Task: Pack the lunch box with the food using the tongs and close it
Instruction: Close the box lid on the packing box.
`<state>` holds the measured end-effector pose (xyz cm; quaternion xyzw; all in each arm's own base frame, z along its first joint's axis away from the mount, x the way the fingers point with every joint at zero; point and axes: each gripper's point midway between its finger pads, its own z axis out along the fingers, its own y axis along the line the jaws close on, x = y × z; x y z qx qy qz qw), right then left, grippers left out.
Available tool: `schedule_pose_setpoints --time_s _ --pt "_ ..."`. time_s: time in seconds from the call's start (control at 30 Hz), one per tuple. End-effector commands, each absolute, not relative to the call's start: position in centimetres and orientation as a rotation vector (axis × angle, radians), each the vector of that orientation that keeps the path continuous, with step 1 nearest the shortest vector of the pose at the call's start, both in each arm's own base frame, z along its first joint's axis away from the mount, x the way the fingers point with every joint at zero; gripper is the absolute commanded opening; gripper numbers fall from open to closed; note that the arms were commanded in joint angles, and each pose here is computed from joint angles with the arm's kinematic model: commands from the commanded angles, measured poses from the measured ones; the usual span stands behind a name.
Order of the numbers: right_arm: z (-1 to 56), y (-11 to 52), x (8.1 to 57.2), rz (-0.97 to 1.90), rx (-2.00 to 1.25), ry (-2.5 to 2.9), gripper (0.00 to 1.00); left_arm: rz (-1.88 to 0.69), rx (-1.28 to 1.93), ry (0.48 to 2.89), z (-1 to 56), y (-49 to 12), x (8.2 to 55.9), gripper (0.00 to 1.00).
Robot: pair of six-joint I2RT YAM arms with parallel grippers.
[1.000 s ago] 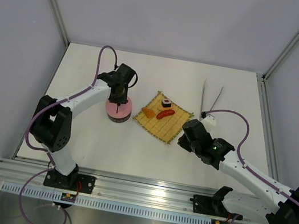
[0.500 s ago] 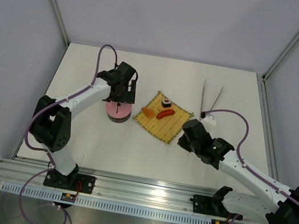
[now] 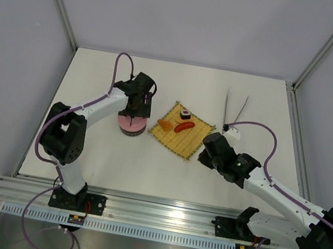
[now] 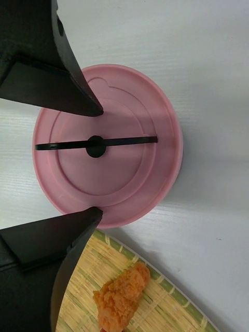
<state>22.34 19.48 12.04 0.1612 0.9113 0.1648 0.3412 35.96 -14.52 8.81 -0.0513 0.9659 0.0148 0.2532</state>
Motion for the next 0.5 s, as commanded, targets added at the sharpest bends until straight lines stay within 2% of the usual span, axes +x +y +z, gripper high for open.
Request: schedule_pose_setpoints --time_s 0.0,0.23,0.47 --pt "14.3 19.9 23.3 0.483 0.435 2.303 0.00 0.048 -0.137 2.572 10.2 -14.6 35.8 0.74" --pt "14.4 20.0 23.4 0.485 0.430 2.302 0.00 0.046 -0.181 2.439 14.0 -14.0 36.4 0.70" --pt "14.2 20.0 23.4 0.481 0.427 2.307 0.00 0.051 -0.212 2.492 11.6 -14.0 35.7 0.70"
